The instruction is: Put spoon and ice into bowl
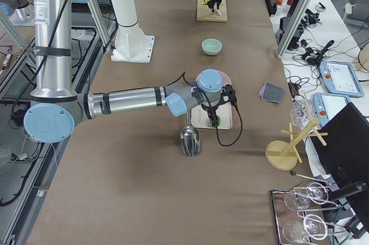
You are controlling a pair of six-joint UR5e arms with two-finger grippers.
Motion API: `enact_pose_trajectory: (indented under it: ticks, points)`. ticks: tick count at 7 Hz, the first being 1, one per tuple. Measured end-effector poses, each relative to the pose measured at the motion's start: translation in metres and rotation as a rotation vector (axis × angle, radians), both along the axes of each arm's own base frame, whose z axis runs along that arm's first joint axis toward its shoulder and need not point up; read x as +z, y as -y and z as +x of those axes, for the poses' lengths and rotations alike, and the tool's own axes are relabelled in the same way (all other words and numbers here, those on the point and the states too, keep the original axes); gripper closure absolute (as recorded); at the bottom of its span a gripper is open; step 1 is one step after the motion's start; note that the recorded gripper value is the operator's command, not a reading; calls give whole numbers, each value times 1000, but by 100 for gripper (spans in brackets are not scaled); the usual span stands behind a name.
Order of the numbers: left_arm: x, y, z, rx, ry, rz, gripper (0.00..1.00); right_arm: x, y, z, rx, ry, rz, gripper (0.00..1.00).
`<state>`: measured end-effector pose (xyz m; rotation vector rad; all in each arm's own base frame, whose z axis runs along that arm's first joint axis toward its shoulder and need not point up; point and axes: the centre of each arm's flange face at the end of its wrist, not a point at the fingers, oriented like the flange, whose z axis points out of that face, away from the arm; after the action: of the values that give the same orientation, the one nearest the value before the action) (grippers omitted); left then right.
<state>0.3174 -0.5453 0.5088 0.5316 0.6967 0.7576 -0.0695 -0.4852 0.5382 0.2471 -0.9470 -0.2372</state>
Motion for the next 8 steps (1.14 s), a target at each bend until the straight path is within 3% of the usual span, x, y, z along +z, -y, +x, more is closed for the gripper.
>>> enact_pose_trajectory:
  ticks: [2,3,6,8]
  points:
    - [0,2,1,1,2,3,92,0,0,0,-1,0,0,0]
    - [1,2,2,1,3,1,100,0,0,0,-1,0,-1,0]
    - [-2,4,2,-8,-3,-6,100,-1,1,-2,-3,0,2,0]
    - [-29,12,11,-70,-52,-61,100,-12,6,-10,7,10,-8,0]
